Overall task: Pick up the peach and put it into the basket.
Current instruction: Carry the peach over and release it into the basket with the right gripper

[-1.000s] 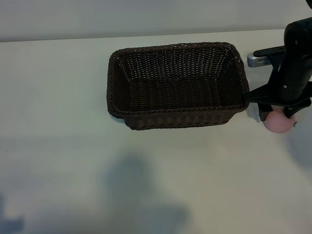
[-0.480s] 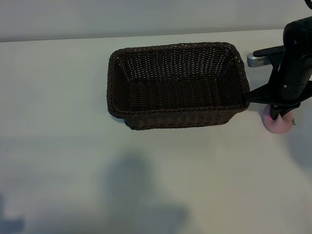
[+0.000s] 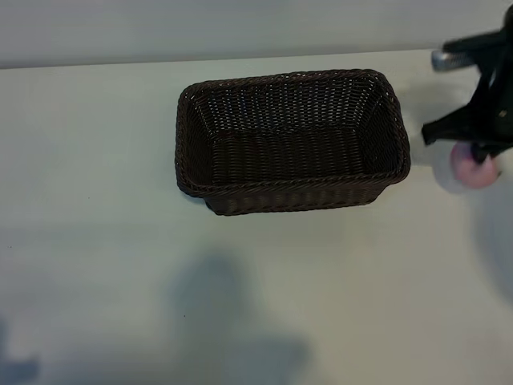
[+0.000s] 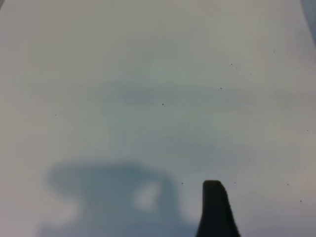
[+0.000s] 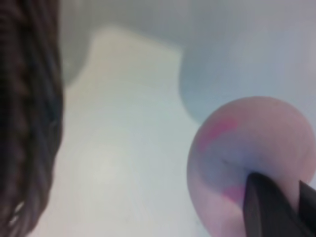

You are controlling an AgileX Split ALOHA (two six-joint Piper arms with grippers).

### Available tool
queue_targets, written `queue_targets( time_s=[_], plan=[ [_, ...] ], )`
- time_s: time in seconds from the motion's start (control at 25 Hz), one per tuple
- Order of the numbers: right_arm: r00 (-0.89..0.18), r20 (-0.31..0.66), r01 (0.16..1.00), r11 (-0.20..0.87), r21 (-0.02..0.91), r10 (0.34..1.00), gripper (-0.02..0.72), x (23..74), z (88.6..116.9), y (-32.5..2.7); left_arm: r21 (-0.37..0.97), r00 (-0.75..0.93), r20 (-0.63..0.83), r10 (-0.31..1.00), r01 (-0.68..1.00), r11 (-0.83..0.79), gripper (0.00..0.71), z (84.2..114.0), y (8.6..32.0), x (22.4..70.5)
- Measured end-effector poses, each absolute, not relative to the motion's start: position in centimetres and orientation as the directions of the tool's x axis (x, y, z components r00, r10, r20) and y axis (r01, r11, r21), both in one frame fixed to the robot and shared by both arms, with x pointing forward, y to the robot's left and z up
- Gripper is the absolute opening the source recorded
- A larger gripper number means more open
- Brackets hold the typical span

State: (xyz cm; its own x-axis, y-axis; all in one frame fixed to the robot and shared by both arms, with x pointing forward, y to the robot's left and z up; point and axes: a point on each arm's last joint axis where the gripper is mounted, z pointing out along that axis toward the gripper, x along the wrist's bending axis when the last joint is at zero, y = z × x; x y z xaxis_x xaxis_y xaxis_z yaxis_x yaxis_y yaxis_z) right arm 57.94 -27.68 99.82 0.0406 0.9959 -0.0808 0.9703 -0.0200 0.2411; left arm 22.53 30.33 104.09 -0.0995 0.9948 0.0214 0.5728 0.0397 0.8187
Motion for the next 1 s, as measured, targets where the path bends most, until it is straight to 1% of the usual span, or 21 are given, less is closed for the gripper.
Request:
queue_targets(
  time_s=[0.12,0.28,0.36,0.48,0.6,0.68,0.76,1.0],
  plan=[
    [0.051,-0.065,0.945,-0.027,0.326,0.997,0.039,56.7,103.1,-27.8,0.819,-0.099,0.021,0.995,0.573,0.04,0.482,104.1,30.3,22.5],
    [0.053,-0.028,0.913,-0.037,0.406,0.998,0.038,55.3,107.1,-27.7,0.819,-0.099,0.021,0.995,0.573,0.04,0.482,104.1,30.3,22.5],
    [0.03,-0.011,0.897,-0.022,0.442,1.0,0.038,55.2,109.2,-27.3,0.819,-0.099,0.021,0.995,0.573,0.04,0.482,104.1,30.3,22.5],
    [-0.036,0.019,0.876,0.022,0.482,0.999,0.038,55.4,111.8,-25.7,0.819,-0.099,0.021,0.995,0.573,0.04,0.482,104.1,30.3,22.5],
    [-0.113,0.042,0.86,0.076,0.505,0.993,0.038,55.7,113.2,-23.2,0.819,-0.099,0.021,0.995,0.573,0.04,0.482,104.1,30.3,22.5],
    [-0.162,0.048,0.858,0.117,0.5,0.986,0.038,56.0,113.1,-21.4,0.819,-0.099,0.021,0.995,0.573,0.04,0.482,104.1,30.3,22.5],
    [-0.211,0.051,0.864,0.162,0.478,0.976,0.038,56.3,112.3,-19.6,0.819,-0.099,0.021,0.995,0.573,0.04,0.482,104.1,30.3,22.5],
    [-0.33,0.038,0.877,0.292,0.383,0.943,0.038,57.4,107.7,-14.6,0.819,-0.099,0.021,0.995,0.573,0.04,0.482,104.1,30.3,22.5]
  ],
)
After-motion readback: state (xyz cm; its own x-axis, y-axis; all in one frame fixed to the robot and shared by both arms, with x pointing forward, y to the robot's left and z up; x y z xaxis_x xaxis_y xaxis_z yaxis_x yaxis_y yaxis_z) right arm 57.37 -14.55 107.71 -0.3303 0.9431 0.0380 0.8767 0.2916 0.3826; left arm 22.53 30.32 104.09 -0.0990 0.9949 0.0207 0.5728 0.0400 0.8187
